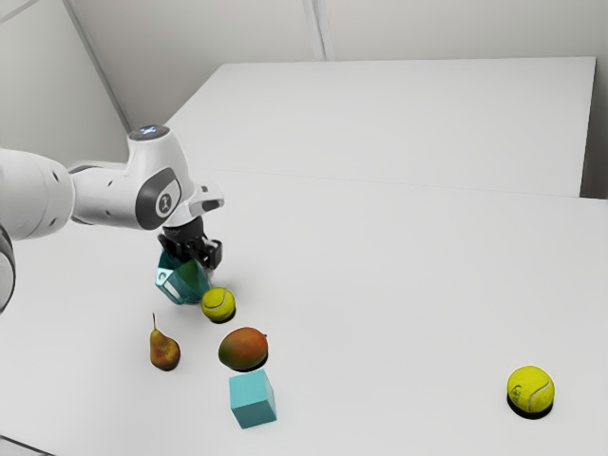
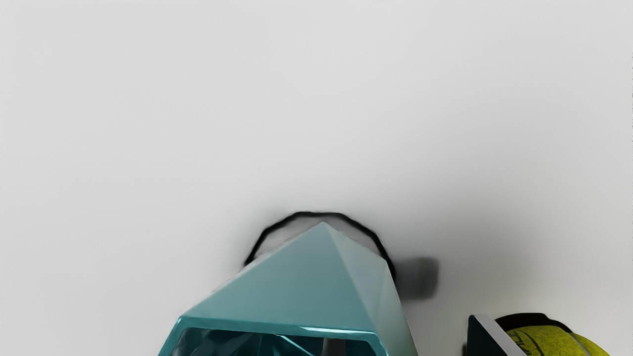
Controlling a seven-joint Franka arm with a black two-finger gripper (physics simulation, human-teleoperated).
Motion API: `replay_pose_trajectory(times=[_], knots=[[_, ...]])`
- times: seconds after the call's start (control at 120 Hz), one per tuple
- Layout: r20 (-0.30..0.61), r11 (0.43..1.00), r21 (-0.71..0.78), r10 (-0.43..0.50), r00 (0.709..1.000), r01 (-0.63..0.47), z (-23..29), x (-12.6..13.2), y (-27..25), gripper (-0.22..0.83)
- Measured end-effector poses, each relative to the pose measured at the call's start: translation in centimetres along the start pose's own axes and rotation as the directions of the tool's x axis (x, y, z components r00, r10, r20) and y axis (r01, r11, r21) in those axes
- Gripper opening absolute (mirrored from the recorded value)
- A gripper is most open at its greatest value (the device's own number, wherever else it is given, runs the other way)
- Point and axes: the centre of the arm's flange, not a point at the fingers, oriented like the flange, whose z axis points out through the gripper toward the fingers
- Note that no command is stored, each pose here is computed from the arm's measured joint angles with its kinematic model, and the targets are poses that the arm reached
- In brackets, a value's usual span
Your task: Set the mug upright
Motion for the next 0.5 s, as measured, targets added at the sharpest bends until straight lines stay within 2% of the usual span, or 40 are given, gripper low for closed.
replay_pose_trajectory(times=[0.092, 0.2, 0.5], knots=[[-0.009, 1.0, 0.0, 0.001, 1.0, -0.001, -0.3, 0.2, -0.1, 0.35], [-0.015, 1.0, -0.001, 0.006, 1.0, -0.006, -0.6, 0.3, -0.1, 0.46], [-0.045, 1.0, -0.007, 0.009, 0.999, -0.009, -3.2, 1.0, -0.5, 0.58]])
